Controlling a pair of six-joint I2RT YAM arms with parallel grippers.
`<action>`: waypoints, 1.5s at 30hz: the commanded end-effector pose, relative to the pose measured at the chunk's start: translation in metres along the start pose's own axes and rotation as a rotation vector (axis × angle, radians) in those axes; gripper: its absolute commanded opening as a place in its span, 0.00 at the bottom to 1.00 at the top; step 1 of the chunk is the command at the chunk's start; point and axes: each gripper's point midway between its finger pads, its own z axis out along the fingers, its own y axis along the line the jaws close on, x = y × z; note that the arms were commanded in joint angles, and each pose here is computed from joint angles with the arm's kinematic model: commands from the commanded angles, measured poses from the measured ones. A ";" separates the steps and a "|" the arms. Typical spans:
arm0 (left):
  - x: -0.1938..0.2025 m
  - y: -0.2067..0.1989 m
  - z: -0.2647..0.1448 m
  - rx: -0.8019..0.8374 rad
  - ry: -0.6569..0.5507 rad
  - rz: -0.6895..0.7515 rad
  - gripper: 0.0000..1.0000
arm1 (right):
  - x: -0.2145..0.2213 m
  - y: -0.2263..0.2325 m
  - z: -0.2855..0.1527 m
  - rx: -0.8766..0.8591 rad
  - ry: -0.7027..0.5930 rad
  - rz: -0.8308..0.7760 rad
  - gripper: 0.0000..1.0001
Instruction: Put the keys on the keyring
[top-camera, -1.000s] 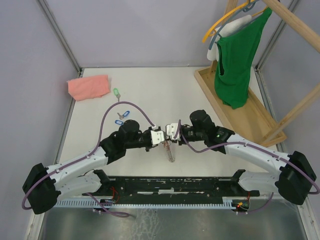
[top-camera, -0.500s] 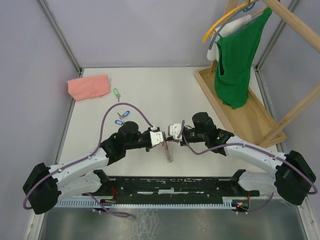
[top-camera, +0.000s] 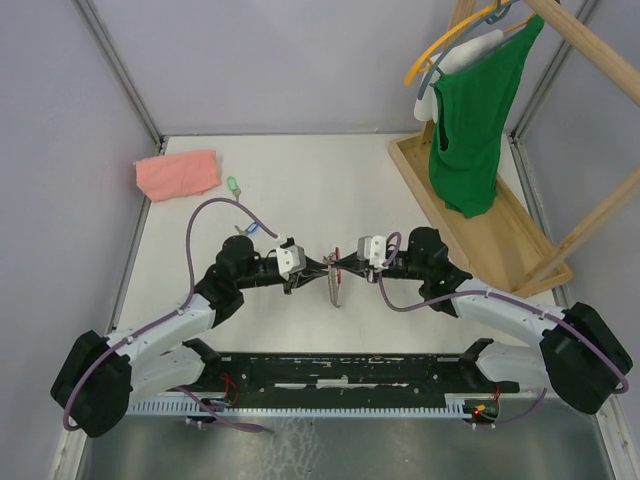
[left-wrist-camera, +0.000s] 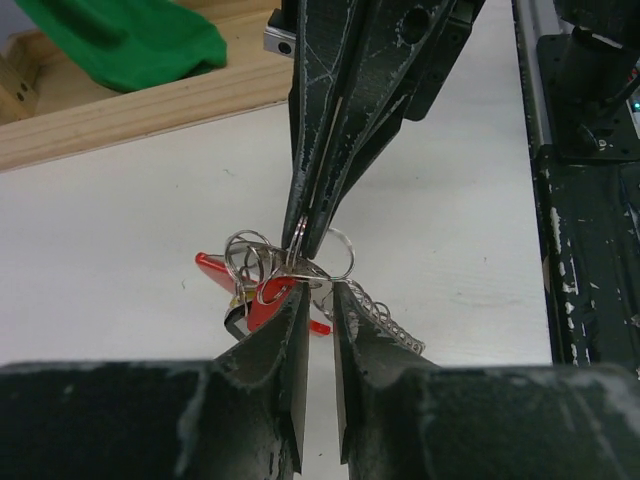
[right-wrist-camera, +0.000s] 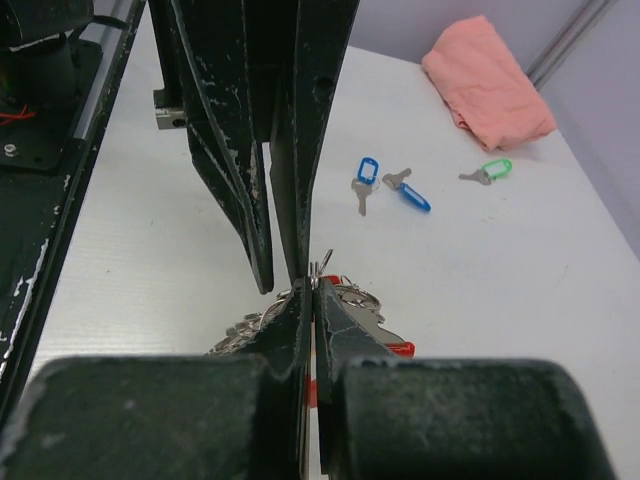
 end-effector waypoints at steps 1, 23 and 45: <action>-0.020 -0.005 0.004 0.058 -0.085 0.001 0.20 | -0.044 -0.007 0.003 -0.003 -0.179 -0.070 0.01; -0.059 0.000 -0.026 -0.101 -0.273 0.172 0.32 | -0.051 -0.015 -0.002 0.021 -0.235 -0.107 0.01; -0.067 0.014 -0.012 -0.095 -0.294 0.231 0.33 | -0.064 -0.011 -0.004 -0.014 -0.271 -0.110 0.01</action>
